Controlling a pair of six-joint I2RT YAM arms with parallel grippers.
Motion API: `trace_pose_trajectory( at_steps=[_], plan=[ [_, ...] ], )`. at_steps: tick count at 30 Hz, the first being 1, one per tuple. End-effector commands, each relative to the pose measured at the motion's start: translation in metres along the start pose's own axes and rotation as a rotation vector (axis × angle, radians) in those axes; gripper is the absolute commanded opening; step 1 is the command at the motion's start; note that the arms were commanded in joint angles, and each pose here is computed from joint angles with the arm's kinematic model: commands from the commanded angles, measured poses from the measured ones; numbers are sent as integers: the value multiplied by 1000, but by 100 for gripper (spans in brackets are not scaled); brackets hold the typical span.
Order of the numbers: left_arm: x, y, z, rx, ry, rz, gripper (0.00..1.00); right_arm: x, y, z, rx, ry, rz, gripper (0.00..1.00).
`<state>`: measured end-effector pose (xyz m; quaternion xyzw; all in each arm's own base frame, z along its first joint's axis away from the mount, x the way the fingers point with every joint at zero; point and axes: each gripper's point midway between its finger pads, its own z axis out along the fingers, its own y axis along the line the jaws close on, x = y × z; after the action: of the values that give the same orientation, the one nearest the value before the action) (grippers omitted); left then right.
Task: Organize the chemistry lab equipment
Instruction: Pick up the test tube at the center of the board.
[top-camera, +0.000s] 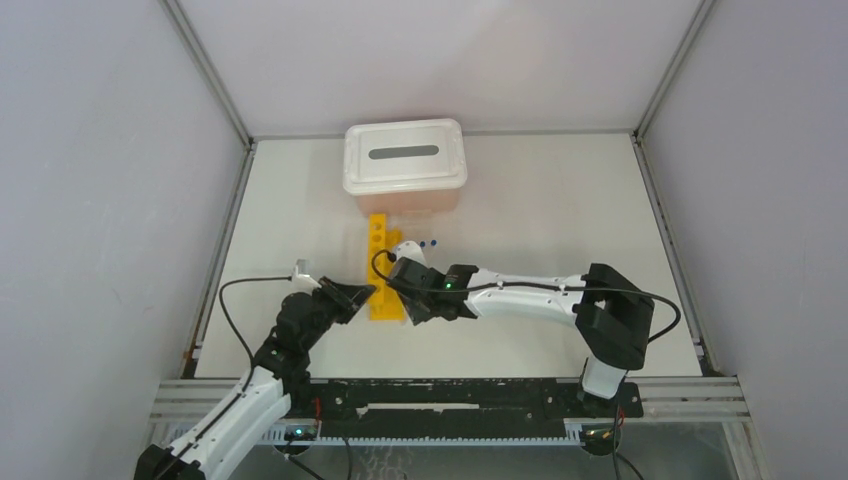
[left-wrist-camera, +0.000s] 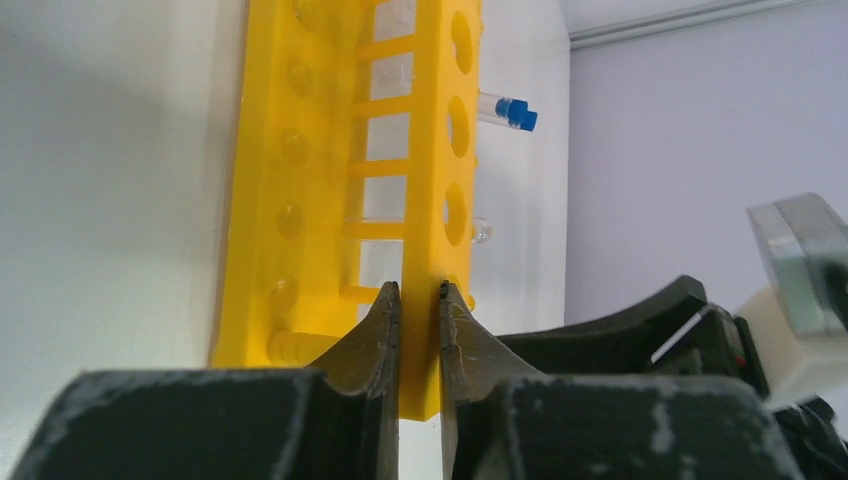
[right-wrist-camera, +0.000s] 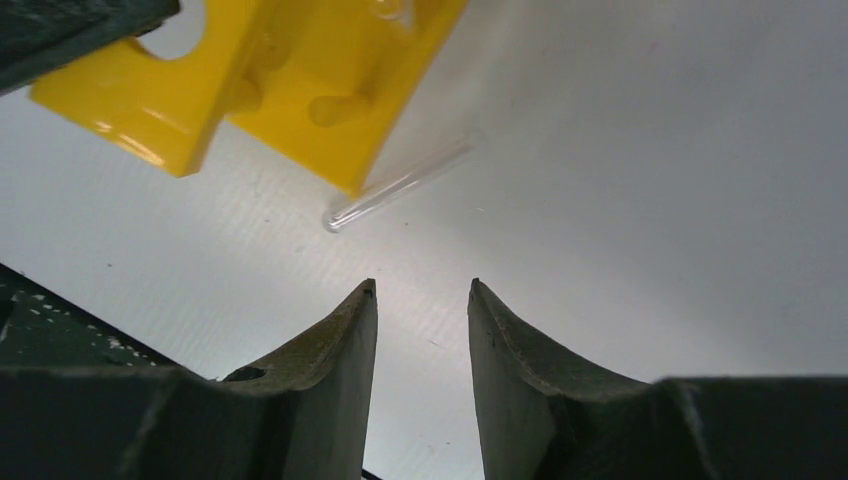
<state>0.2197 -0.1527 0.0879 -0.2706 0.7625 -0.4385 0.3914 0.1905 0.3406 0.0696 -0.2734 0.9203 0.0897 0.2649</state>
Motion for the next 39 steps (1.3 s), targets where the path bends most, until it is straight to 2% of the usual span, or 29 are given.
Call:
trace_pose_trajectory(
  at_steps=[1,9,13,17,39],
  plan=[
    [40,121,-19,-342,73,23,17,-31,17,-2,6,-159,78,46],
    [42,127,-22,-371,82,28,24,-20,31,16,50,-178,43,47],
    [43,129,-23,-379,89,26,31,-18,38,20,110,-226,-12,48],
    [42,128,-23,-376,85,24,39,-15,37,27,165,-232,4,49],
    [44,127,-23,-370,95,32,39,-6,41,57,208,-161,75,48]
  ],
)
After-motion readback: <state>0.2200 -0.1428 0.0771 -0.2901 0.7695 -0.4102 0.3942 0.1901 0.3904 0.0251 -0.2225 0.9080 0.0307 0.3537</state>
